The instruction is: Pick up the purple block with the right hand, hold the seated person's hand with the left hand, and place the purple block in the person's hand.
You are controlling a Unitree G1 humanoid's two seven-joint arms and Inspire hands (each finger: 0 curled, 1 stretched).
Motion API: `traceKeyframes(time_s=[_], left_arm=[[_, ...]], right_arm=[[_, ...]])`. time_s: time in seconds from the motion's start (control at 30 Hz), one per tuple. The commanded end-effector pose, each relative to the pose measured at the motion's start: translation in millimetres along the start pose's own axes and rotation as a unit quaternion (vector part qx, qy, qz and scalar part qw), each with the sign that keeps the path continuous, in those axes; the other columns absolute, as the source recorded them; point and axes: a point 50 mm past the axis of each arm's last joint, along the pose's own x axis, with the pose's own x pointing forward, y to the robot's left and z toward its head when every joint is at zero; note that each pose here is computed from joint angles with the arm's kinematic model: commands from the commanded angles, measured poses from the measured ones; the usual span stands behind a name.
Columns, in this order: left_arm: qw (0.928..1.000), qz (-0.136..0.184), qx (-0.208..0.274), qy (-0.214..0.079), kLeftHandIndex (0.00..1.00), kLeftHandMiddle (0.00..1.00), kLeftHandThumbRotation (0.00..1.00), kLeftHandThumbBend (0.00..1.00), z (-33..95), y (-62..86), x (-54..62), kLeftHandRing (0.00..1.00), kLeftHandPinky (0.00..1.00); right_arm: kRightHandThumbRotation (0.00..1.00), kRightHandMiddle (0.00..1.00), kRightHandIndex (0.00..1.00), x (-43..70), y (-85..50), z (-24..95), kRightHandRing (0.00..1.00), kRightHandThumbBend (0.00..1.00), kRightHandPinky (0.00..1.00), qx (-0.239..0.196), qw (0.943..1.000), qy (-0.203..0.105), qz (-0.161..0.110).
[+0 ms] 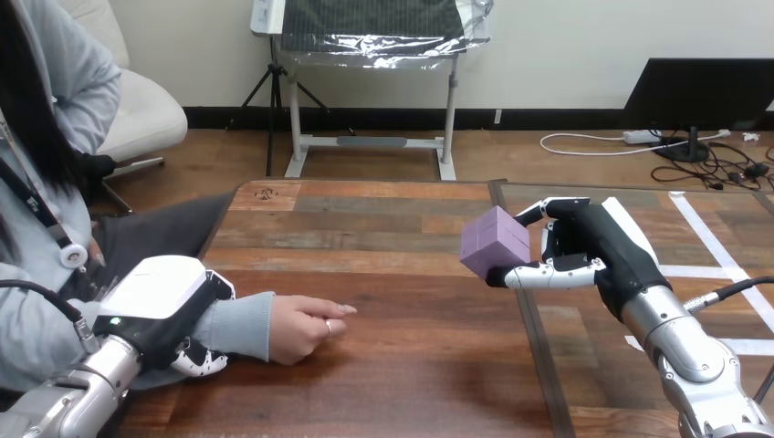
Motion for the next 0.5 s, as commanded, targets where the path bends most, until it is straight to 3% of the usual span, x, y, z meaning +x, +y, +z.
traceKeyframes(time_s=[0.0,0.47], left_arm=[[0.9999,0.013,0.001,-0.006,0.34,0.36,0.0,0.89,1.9,8.9,6.3,0.3,0.28],[0.9993,0.031,-0.009,-0.02,0.31,0.33,0.0,0.88,5.0,12.0,6.6,0.27,0.21]], right_arm=[[0.0,0.09,0.07,11.1,-12.3,28.8,0.05,0.48,0.01,-0.009,0.9983,-0.054,-0.02],[0.0,0.09,0.07,12.1,-10.3,28.5,0.05,0.49,0.01,-0.014,0.9985,-0.051,-0.014]])
